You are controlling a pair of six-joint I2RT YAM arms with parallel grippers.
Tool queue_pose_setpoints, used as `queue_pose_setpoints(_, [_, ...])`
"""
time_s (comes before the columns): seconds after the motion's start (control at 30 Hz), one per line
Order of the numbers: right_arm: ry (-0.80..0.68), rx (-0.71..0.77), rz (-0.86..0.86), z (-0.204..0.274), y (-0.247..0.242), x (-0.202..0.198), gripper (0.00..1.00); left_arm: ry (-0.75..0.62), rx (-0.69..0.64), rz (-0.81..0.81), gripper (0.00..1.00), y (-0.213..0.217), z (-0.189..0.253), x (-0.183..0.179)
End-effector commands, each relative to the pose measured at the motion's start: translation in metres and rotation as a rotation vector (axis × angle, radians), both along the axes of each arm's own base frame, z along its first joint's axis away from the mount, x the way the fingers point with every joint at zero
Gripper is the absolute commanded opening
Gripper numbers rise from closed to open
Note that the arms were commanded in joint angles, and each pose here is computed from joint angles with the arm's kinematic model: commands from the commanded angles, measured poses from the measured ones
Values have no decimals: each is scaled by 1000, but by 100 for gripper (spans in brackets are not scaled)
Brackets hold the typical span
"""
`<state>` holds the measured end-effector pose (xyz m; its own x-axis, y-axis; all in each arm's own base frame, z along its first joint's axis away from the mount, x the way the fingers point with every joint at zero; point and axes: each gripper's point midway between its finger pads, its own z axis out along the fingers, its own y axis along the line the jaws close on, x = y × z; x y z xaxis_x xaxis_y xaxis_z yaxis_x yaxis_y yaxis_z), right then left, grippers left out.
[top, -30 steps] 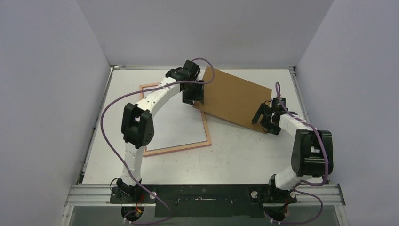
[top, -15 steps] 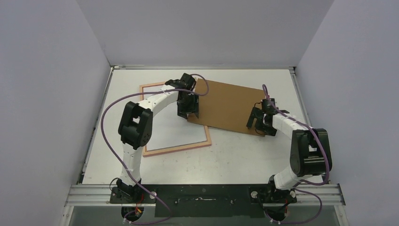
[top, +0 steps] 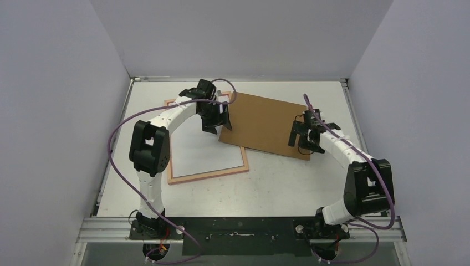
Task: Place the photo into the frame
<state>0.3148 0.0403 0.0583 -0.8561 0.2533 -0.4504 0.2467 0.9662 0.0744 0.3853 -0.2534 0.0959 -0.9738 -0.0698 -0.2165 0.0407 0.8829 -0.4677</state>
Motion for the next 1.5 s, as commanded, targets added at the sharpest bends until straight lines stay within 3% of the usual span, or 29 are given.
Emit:
queue_pose_setpoints(0.0, [-108, -159, 95, 37, -1, 6, 95, -15, -28, 8, 69, 2, 8, -2])
queue_pose_setpoints(0.2, [-191, -349, 360, 56, 41, 4, 95, 25, -38, 66, 68, 9, -5, 0])
queue_pose_setpoints(0.5, [-254, -288, 462, 50, 94, 7, 94, 105, -232, 109, 60, -7, -17, -3])
queue_pose_setpoints(0.83, [-265, -267, 485, 51, 107, 10, 94, 70, -243, 105, 61, -6, -35, 5])
queue_pose_setpoints(1.27, [-274, -262, 486, 47, 110, 9, 94, 63, -444, 137, 56, -10, -40, 9])
queue_pose_setpoints(1.47, [-267, -281, 480, 47, 110, 10, 94, 25, -606, 165, 47, -19, -26, 20])
